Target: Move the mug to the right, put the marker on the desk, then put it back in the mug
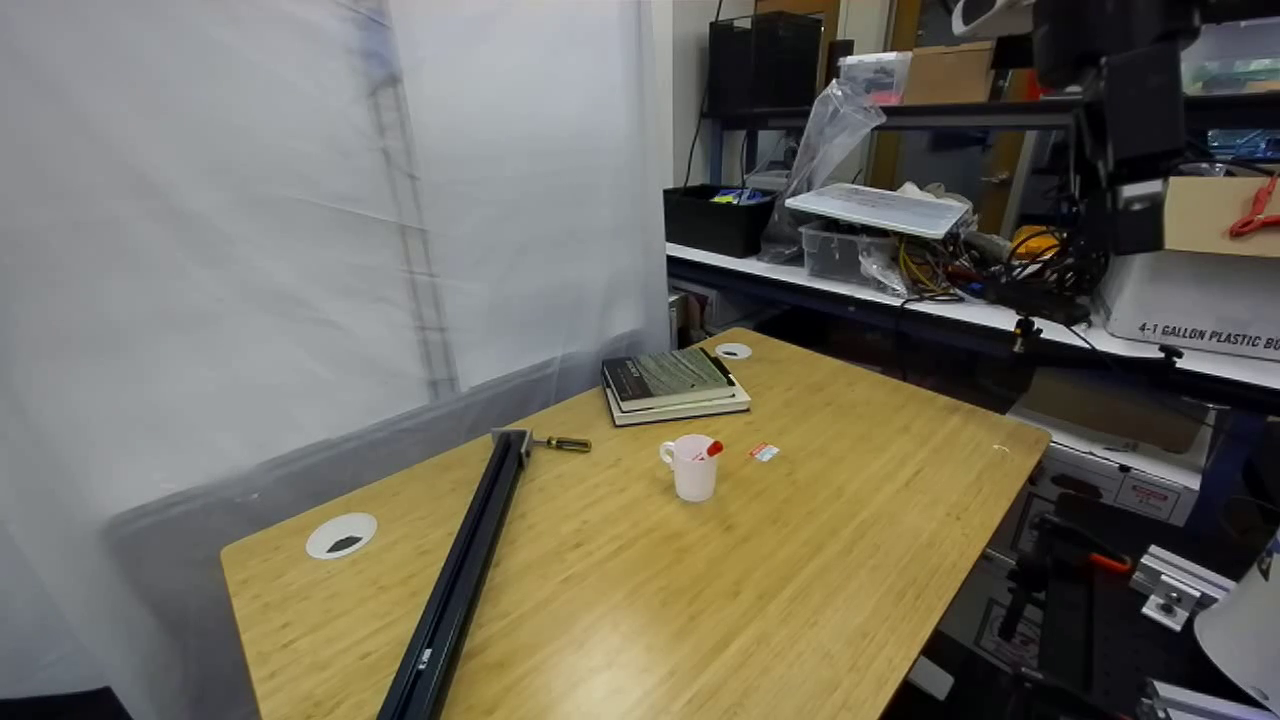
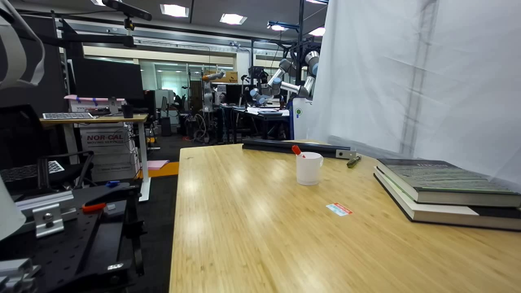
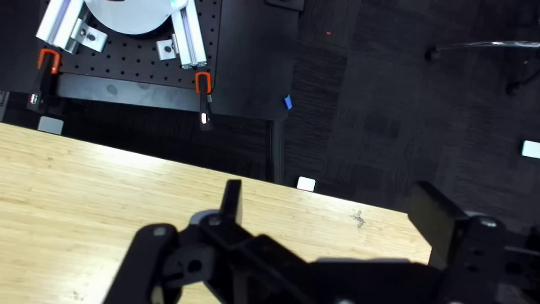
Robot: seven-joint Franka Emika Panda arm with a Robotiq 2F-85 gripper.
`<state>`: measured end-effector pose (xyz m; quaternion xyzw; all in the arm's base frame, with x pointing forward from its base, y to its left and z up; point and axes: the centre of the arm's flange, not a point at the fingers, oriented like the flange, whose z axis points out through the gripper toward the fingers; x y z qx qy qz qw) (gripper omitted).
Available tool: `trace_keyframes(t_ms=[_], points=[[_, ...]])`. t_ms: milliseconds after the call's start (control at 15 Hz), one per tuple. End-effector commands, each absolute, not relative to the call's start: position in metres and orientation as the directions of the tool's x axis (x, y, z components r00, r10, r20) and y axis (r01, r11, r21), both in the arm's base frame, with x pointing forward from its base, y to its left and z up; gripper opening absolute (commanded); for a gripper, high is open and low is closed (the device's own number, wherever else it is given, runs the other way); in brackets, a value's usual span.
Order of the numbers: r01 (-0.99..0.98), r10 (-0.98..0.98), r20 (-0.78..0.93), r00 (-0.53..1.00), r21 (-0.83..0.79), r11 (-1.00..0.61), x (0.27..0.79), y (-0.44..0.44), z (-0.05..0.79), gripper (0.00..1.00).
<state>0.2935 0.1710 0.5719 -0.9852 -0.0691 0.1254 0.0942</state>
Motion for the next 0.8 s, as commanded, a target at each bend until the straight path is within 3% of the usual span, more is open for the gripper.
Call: trace_keyframes(t_ms=[0,267,733], points=[[0.112,0.16,-0.234,0.959,-0.203,-0.973,0.293,0.171,0.572,1.0],[0.112,0.16,-0.234,0.959,-0.203,-0.973,0.293,0.171,0.572,1.0],[0.066,0.124,-0.291,0.949,-0.2,-0.977,0.355,0.154,0.536,1.0]])
